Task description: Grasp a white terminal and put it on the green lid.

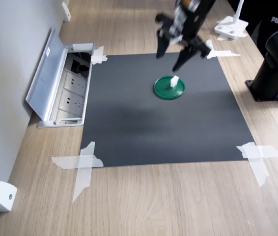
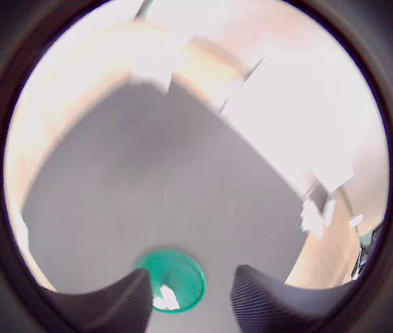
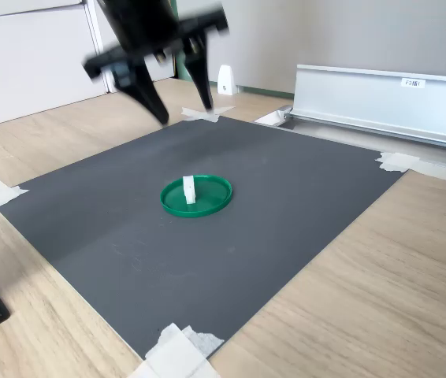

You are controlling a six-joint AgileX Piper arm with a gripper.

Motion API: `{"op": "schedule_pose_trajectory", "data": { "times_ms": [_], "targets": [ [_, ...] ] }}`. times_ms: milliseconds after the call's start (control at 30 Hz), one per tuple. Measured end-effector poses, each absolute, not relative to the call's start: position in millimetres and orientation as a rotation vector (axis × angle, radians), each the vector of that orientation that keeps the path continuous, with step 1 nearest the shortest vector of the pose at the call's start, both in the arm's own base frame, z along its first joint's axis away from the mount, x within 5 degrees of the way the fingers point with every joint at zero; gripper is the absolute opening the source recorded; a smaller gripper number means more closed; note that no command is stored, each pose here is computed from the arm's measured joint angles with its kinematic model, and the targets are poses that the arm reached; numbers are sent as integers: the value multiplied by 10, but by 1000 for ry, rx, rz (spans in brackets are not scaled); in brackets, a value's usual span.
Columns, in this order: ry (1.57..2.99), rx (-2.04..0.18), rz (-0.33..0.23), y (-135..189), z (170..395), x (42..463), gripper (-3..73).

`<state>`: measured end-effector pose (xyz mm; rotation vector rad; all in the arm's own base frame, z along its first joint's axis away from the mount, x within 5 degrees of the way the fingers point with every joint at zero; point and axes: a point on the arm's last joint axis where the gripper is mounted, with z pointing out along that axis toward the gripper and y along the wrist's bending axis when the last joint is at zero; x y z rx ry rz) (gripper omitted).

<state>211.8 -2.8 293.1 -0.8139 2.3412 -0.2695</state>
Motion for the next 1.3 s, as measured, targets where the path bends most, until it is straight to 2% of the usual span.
{"op": "schedule_pose_trajectory", "data": {
  "times_ms": [200,300,433,600,967,1300],
  "targets": [
    [2152,-510,-173,33,3390,1638,88],
    [2065,-357,-144,24,3494,1434,15],
    [1901,-142,-85,2,3481,1178,-3],
    [1824,8,-4,-7,3173,928,-5],
    [1825,32,10,-2,2470,610,-5],
    [1825,35,13,1,2214,542,-5]
  ]
}}
